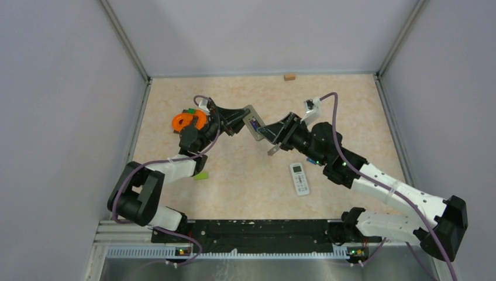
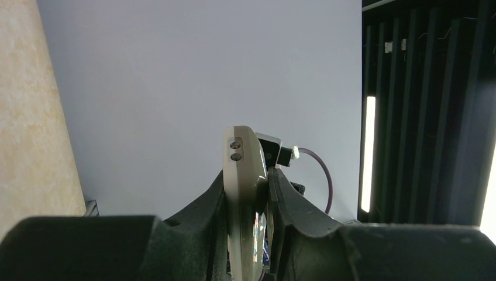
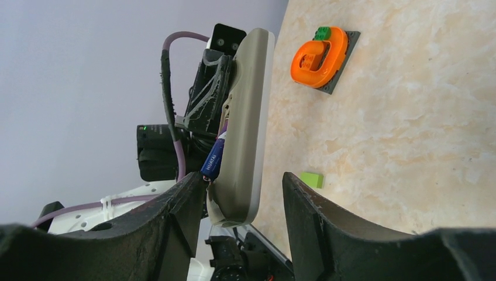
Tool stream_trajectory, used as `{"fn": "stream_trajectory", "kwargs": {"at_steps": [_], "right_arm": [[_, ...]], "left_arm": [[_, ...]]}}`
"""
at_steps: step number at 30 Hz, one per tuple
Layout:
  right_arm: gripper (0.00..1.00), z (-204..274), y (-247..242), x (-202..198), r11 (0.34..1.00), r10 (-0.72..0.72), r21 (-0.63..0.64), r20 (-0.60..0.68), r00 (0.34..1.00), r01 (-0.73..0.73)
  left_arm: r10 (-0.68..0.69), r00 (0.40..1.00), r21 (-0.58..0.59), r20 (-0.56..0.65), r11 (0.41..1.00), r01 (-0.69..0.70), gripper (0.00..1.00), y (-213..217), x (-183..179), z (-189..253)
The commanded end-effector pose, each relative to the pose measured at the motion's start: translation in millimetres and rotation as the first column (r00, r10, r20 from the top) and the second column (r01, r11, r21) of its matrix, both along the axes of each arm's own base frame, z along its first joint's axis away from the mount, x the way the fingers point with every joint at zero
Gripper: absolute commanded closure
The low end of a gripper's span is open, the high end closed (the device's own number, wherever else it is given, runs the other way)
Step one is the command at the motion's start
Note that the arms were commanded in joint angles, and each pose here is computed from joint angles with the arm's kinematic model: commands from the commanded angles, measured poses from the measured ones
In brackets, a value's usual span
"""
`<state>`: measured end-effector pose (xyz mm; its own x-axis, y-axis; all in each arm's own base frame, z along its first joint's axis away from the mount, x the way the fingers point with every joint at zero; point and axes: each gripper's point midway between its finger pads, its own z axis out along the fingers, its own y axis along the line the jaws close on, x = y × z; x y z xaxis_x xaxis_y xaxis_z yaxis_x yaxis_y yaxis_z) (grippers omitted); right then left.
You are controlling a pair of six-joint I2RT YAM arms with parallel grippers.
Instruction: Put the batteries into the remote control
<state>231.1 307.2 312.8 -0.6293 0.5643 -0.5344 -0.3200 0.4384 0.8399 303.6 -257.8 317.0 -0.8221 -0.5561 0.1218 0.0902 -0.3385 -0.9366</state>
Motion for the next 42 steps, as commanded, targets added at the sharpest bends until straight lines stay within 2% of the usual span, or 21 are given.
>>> {"fn": "stream_trajectory", "kwargs": {"at_steps": [1,23,31,37,42], "right_arm": [[0.47,21.6,3.4,-3.1,0.998,0.025,0.051,0.044,0.999,-0.027],[0.62,-20.1,7.6,12.7,0.999,0.024,0.028,-0.125,0.992,-0.021],[0.38,-4.9,2.9,1.2,0.995,0.076,0.060,-0.027,0.997,-0.074],[0.32,3.6,-1.8,-5.2,0.992,0.088,0.085,0.011,0.996,-0.089],[0.31,11.5,-4.5,-8.4,0.990,0.091,0.108,0.034,0.995,-0.094]], "left_arm": [[-0.003,0.992,-0.043,0.126,0.999,0.008,1.00,3.8,-14.8,34.5],[-0.036,0.980,-0.024,0.198,0.999,0.042,1.00,0.9,-28.2,42.8],[-0.024,0.982,-0.010,0.185,1.000,0.026,1.00,-0.2,-22.2,35.2],[-0.023,0.984,-0.006,0.174,1.000,0.024,1.00,-1.9,-17.6,30.1],[-0.017,0.985,0.002,0.173,1.000,0.017,1.00,-2.1,-16.6,27.1]]}}
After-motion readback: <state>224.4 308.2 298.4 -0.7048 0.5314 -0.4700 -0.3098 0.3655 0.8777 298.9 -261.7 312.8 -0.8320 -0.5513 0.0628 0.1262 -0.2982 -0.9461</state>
